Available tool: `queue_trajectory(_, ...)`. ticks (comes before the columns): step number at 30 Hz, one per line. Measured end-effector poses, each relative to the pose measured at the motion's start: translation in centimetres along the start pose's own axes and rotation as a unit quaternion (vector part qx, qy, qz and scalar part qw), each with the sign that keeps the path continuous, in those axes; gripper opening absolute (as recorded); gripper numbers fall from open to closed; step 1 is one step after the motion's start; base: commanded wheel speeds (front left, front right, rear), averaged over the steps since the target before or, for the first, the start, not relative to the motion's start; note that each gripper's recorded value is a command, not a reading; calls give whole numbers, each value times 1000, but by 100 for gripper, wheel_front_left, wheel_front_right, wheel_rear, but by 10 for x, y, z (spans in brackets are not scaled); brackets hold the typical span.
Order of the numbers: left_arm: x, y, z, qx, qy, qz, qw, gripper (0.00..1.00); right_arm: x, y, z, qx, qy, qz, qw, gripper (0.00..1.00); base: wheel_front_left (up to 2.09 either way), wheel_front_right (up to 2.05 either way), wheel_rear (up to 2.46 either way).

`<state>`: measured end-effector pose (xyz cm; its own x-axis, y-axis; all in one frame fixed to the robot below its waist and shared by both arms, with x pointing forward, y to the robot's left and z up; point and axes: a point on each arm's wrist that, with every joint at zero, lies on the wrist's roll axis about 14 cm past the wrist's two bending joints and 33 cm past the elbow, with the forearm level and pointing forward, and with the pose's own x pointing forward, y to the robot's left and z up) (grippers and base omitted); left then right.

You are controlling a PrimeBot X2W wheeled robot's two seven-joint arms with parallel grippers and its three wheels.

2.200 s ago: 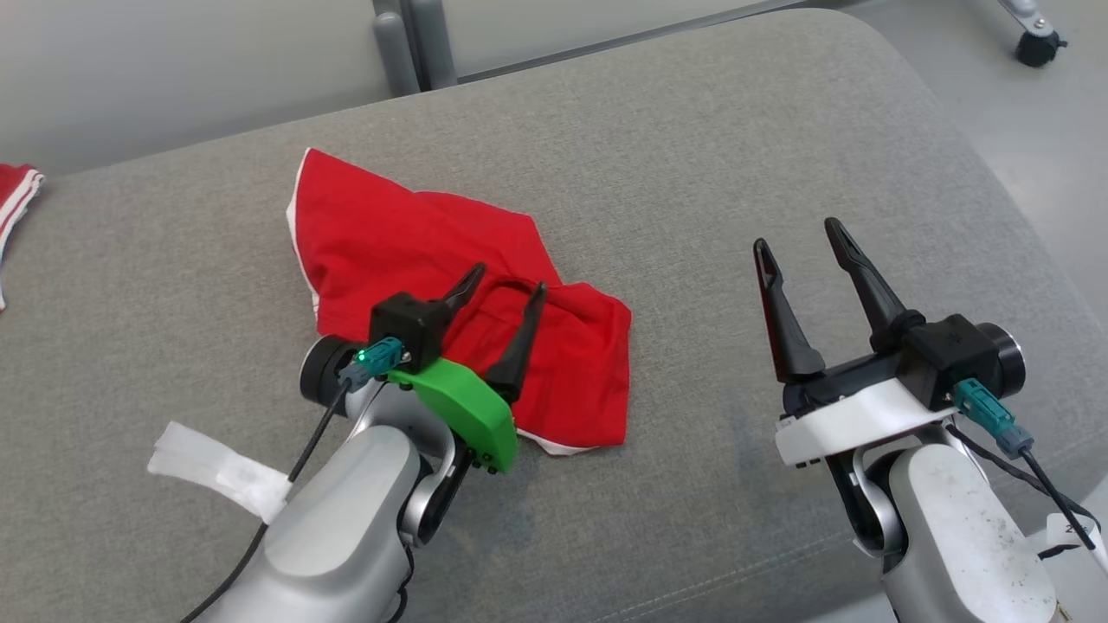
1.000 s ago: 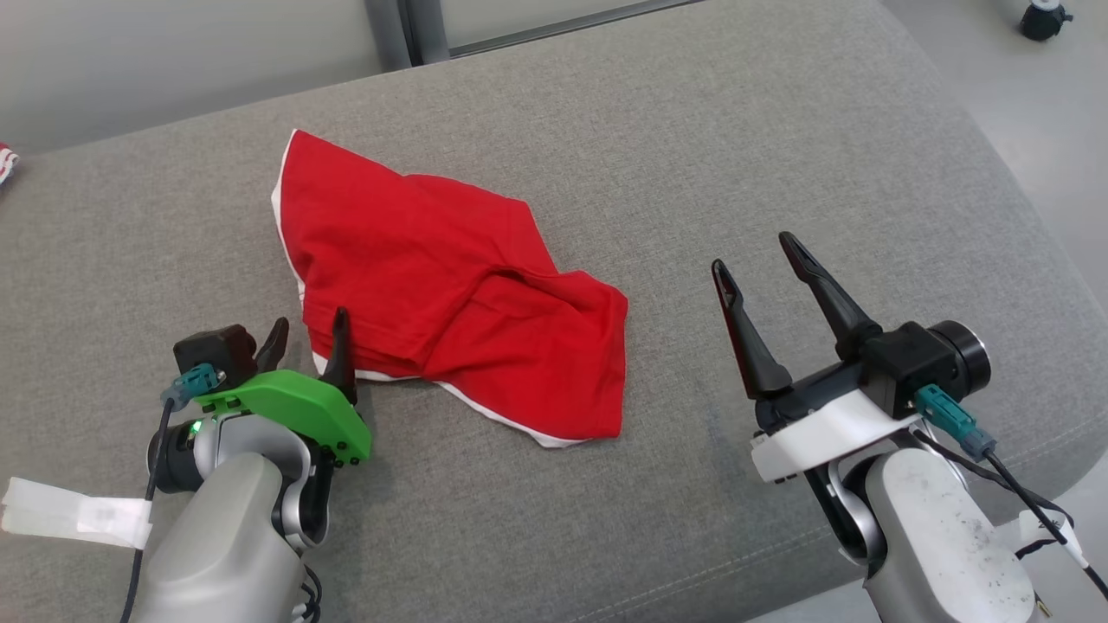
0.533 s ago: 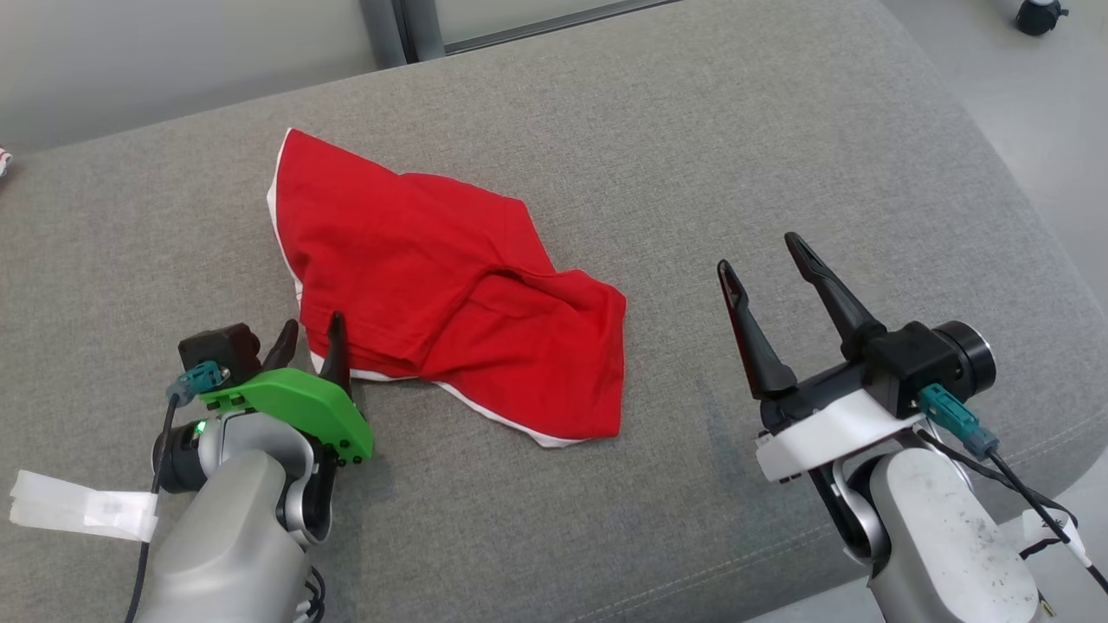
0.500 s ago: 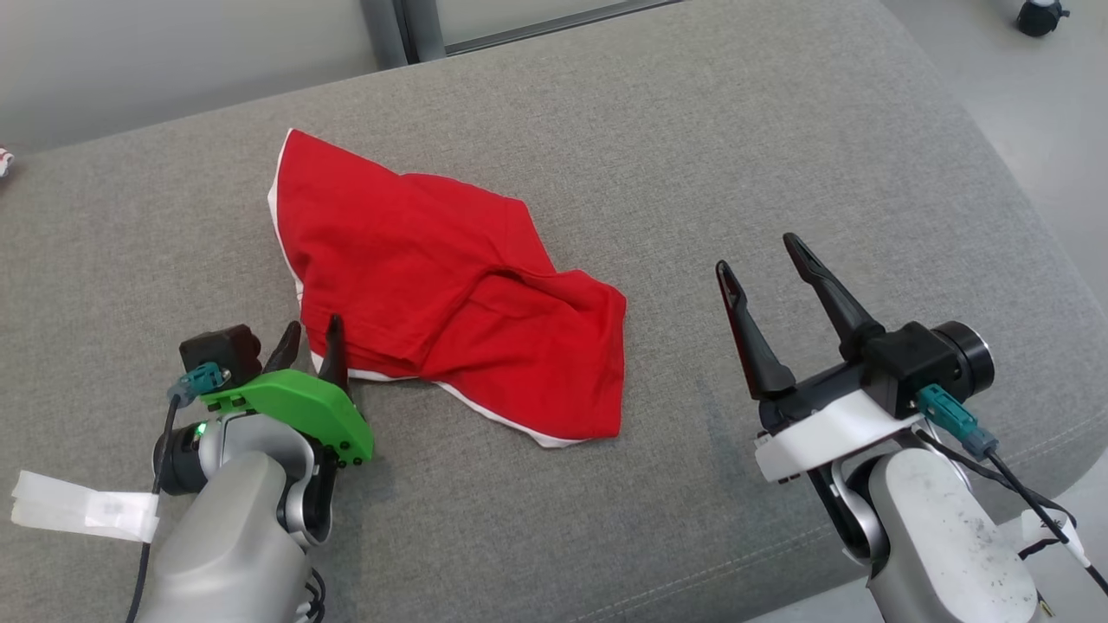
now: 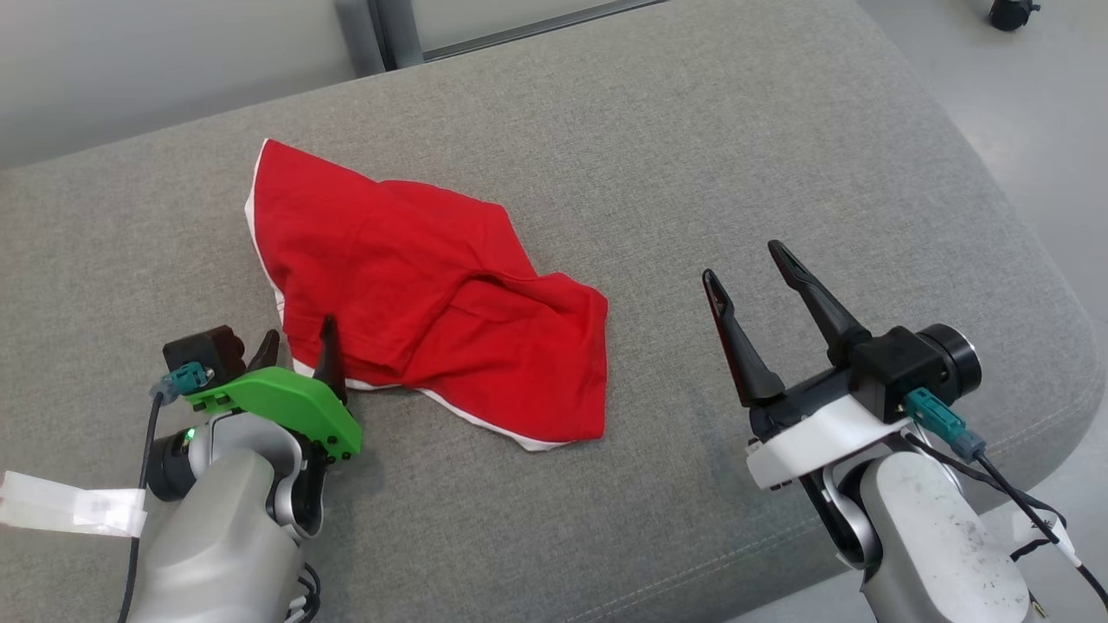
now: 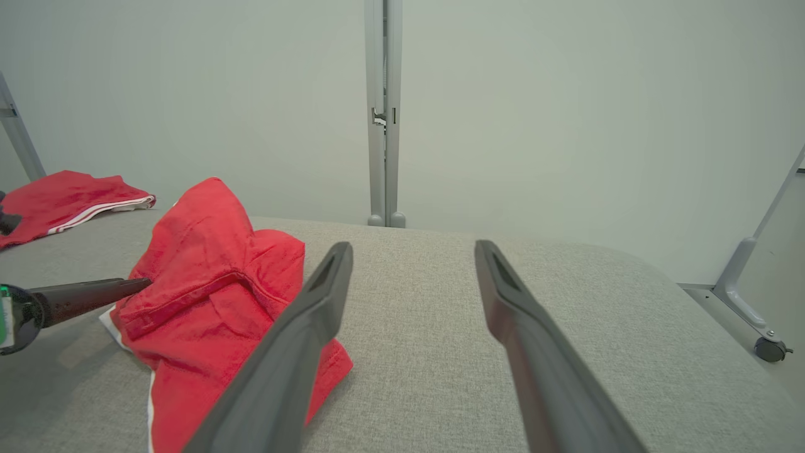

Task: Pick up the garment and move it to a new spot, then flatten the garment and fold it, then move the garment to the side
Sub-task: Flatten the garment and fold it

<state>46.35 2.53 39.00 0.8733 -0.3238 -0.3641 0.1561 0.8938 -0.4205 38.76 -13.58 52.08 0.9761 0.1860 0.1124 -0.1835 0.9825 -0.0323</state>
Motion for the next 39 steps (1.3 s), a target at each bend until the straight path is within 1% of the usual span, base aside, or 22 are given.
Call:
queue_trajectory(4,6,-6,2,0,0,-9,1000,100,-1,-6,-2,-2,3,-9,1000,100,0,0,0)
queue_trajectory(5,6,-6,2,0,0,-9,1000,96,-1,-7,-2,-2,4,-10,1000,100,0,0,0)
queue_trajectory(6,7,-6,2,0,1,-9,1000,86,-2,-8,-2,-2,4,-11,1000,100,0,0,0)
queue_trajectory(8,8,-6,1,2,4,-7,1000,42,-2,-8,-3,-2,5,-11,1000,100,0,0,0)
queue_trajectory(9,8,-6,1,5,4,-7,1000,0,-2,-8,-3,-3,5,-12,1000,100,0,0,0)
queue_trajectory(15,14,-17,25,20,-27,-26,999,0,-1,-15,-2,-5,4,-22,1000,100,0,0,0)
queue_trajectory(16,16,-25,42,27,-52,-37,998,0,0,-16,-2,-6,3,-24,1000,100,0,0,0)
queue_trajectory(20,16,-39,69,38,-90,-58,994,0,2,-13,-1,-4,0,-20,1000,100,0,0,0)
queue_trajectory(21,13,-51,89,51,-120,-75,989,0,4,-10,0,-2,-2,-15,1000,100,0,0,0)
queue_trajectory(22,13,-51,89,51,-120,-75,989,0,4,-10,0,-2,-2,-15,1000,100,0,0,0)
queue_trajectory(23,11,-57,99,57,-134,-84,986,0,5,-8,1,-2,-3,-12,1000,100,0,0,0)
queue_trajectory(31,-15,-106,150,93,-222,-145,960,0,6,3,10,2,-18,1,1000,100,0,0,0)
queue_trajectory(34,-25,-130,149,127,-232,-178,948,0,5,3,13,2,-21,1,1000,100,0,0,0)
queue_trajectory(37,-34,-152,129,168,-218,-217,937,0,4,4,16,2,-25,2,1000,100,0,0,0)
queue_trajectory(39,-36,-156,105,177,-191,-231,937,0,3,6,16,3,-25,5,1000,100,0,0,0)
